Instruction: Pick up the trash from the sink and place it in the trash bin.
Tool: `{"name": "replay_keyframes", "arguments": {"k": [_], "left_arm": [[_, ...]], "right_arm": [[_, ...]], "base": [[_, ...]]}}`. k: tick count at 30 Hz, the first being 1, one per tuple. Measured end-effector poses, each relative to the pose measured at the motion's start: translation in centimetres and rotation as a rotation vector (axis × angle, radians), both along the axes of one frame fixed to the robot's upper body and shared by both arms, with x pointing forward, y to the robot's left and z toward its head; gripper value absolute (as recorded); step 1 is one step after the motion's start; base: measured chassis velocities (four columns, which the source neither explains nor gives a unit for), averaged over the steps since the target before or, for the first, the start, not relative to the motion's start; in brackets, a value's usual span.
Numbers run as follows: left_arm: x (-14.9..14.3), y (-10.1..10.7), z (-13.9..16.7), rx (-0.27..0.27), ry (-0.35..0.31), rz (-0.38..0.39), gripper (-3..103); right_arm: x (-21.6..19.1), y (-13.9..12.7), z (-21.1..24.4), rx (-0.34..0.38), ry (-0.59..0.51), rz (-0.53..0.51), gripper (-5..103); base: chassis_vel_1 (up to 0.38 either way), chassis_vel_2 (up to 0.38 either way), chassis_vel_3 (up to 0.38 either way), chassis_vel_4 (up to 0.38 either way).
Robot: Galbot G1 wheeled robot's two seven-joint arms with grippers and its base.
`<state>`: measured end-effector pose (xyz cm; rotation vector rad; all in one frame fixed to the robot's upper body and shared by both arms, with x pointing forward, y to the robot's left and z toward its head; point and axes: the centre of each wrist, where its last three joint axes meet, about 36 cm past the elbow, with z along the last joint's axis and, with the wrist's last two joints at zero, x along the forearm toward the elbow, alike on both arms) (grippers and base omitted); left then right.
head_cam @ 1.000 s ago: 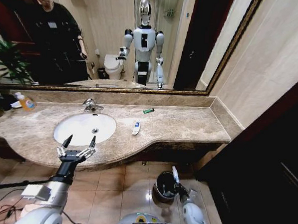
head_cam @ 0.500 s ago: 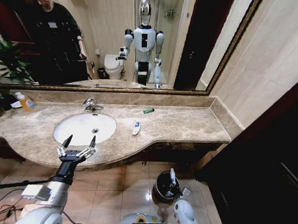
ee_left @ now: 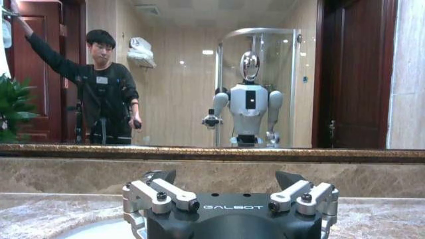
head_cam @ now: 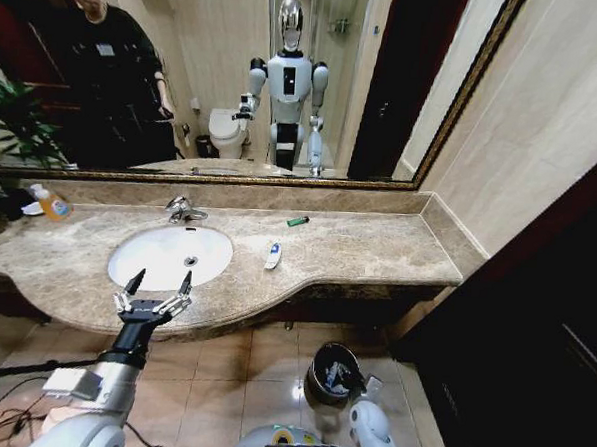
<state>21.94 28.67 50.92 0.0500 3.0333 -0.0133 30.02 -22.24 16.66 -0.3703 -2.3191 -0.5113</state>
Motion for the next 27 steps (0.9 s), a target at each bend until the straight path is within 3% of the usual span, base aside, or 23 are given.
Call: {"name": "replay_keyframes", "arguments": {"k": [4, 6, 21, 27], "left_arm": [[0.0, 0.0, 0.0, 0.000, 0.000, 0.000, 100], [0.0, 0.0, 0.0, 0.000, 0.000, 0.000, 100], [0.0, 0.0, 0.0, 0.000, 0.000, 0.000, 100], [0.0, 0.0, 0.0, 0.000, 0.000, 0.000, 100]], "right_arm": [[-0.3, 0.2, 0.0, 0.002, 0.001, 0.000, 97], [-0.4, 0.2, 0.0, 0.003, 0.000, -0.001, 99], [-1.5, -0.1, 1.7, -0.028, -0.057, 0.025, 100], [-2.0, -1.3, 5.0, -0.130, -0.202, 0.070, 100]], "base": [[0.000, 0.000, 0.000, 0.000], [0.000, 0.000, 0.000, 0.000], [0.000, 0.000, 0.000, 0.000], [0.000, 0.000, 0.000, 0.000]]}}
